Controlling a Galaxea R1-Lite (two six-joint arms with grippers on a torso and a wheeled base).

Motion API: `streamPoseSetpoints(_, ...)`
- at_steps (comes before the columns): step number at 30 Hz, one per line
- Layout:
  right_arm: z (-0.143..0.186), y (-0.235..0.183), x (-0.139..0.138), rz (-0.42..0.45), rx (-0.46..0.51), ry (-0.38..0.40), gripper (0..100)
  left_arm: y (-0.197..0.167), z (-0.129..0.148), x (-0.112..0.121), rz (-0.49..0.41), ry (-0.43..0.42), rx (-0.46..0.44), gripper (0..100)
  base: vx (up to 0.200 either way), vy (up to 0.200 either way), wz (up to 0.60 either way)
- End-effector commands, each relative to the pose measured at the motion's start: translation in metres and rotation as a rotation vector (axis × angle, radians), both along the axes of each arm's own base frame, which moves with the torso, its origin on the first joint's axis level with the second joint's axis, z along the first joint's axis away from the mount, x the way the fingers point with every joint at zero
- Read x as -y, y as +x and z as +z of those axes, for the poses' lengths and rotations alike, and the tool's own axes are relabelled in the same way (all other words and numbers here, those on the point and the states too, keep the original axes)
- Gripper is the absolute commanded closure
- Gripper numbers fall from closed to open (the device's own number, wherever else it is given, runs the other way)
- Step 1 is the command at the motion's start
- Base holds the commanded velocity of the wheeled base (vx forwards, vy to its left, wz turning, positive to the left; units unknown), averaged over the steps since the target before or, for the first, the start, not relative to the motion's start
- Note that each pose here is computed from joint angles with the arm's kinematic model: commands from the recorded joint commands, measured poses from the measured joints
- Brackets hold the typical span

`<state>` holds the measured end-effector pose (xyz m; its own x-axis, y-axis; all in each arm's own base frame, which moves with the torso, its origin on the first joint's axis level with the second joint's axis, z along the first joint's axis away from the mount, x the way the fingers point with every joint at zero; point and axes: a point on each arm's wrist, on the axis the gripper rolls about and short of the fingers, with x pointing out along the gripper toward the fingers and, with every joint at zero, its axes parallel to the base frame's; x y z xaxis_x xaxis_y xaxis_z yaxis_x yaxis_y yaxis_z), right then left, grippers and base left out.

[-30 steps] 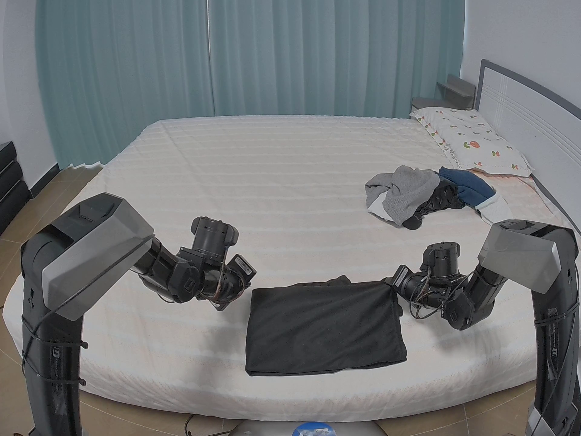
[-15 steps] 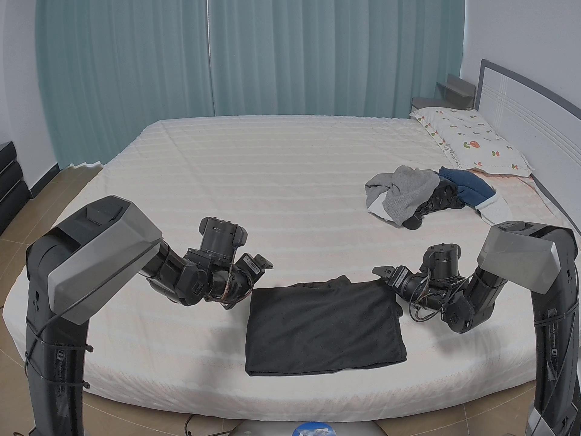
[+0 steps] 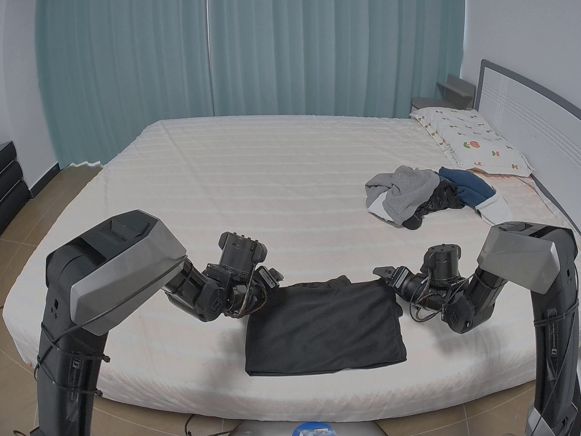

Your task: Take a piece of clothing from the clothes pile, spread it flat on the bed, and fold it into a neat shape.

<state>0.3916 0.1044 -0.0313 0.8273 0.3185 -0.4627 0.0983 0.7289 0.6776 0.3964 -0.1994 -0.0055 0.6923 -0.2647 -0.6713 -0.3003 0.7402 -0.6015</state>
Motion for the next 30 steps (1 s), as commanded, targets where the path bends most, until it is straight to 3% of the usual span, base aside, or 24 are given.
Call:
streamPoseSetpoints(1,0.001,0.0,-0.001,0.001,0.003,0.001,0,-0.001,-0.006,0.0,0.026,0.026,-0.001,100,0.0,0.0,0.0)
streamPoseSetpoints(9,0.002,-0.002,-0.001,-0.008,-0.006,0.022,0,-0.001,-0.01,-0.004,0.089,0.074,0.009,100,0.0,0.0,0.0)
streamPoseSetpoints(10,0.002,-0.002,-0.001,-0.006,-0.007,0.023,100,0.0,-0.01,-0.004,0.093,0.076,0.011,100,0.0,0.0,0.0)
streamPoseSetpoints(30,0.006,0.002,0.001,-0.024,0.003,0.045,100,0.003,-0.011,-0.01,0.124,0.086,0.013,100,0.0,0.0,0.0)
